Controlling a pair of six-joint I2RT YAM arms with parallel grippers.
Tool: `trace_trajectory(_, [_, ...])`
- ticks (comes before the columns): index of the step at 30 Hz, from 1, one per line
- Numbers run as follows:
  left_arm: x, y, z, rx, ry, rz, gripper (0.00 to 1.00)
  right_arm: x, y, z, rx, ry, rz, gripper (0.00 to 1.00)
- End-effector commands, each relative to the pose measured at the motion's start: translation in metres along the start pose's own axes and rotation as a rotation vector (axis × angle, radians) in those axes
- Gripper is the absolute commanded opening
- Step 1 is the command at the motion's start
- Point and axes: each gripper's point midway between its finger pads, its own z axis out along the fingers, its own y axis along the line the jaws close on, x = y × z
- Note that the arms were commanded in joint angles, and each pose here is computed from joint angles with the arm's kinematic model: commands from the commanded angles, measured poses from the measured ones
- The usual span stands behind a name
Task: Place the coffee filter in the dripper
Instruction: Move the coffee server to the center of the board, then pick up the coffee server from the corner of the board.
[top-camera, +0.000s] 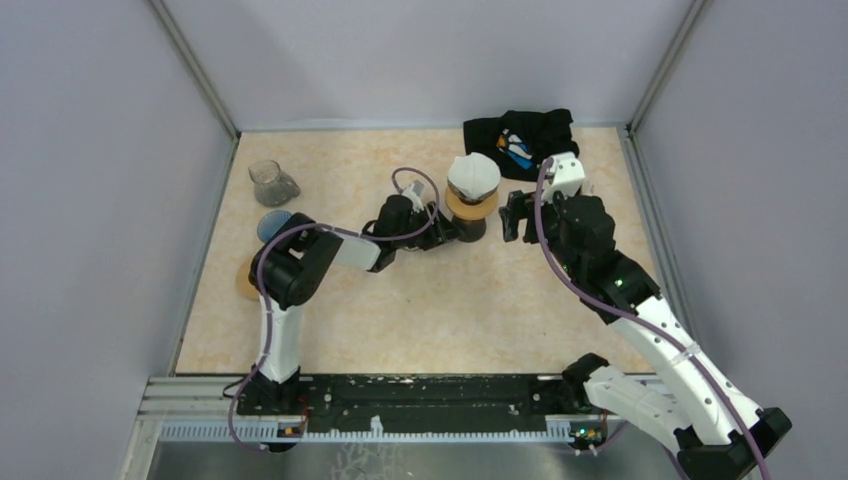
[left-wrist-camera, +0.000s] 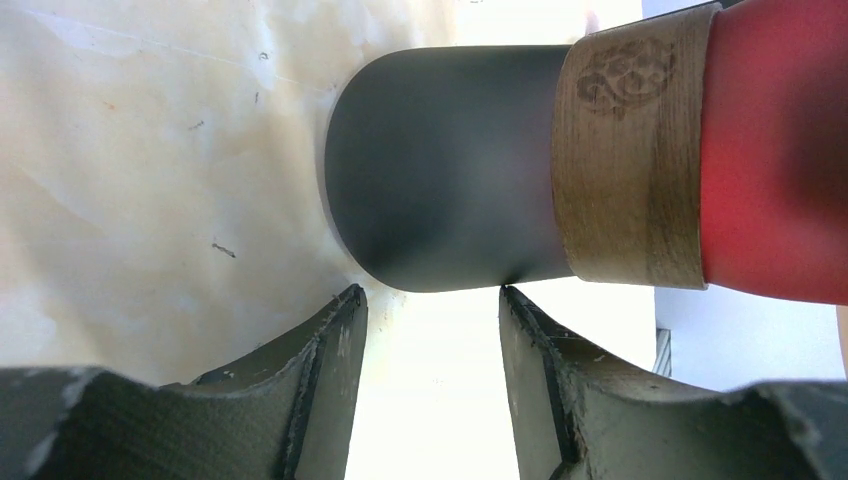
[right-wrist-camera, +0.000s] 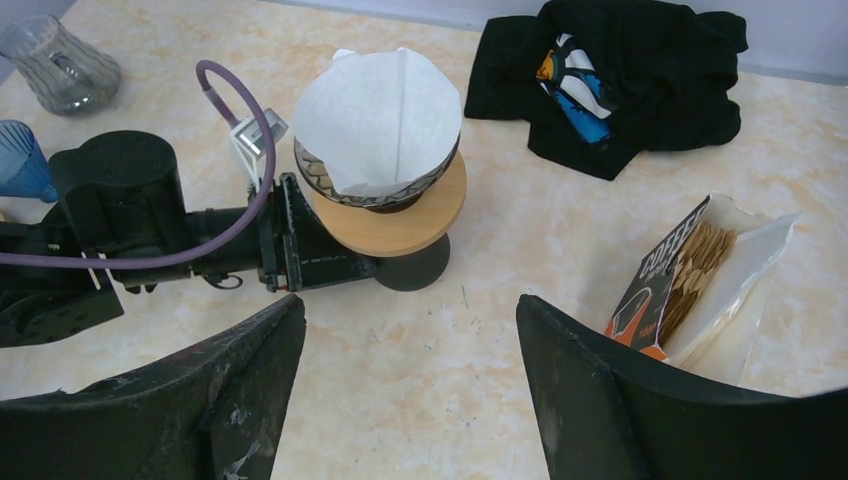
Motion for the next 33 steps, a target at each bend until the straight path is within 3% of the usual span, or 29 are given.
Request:
trace_trajectory(1, [-0.008, 0.010, 0.002, -0.040, -0.026, 0.057, 0.58, -0.016, -0.005, -0.004, 0.021, -0.063, 0.006, 0.78])
trace_trajectory(11, [-0.018, 0.014, -0.034, -0.104, -0.069, 0.114, 0.62, -0.013, -0.009, -0.009, 0.034, -0.054, 0.000, 0.78])
trace_trajectory(22, [-0.060, 0.005, -0.112, -0.277, -0.191, 0.231, 0.72, -0.010, -0.021, -0.020, 0.082, -0.056, -0.017, 0.81])
trace_trajectory(33, [-0.115, 0.007, -0.198, -0.455, -0.291, 0.252, 0.78, 0.003, -0.033, -0.029, 0.125, -0.049, -0.031, 0.88])
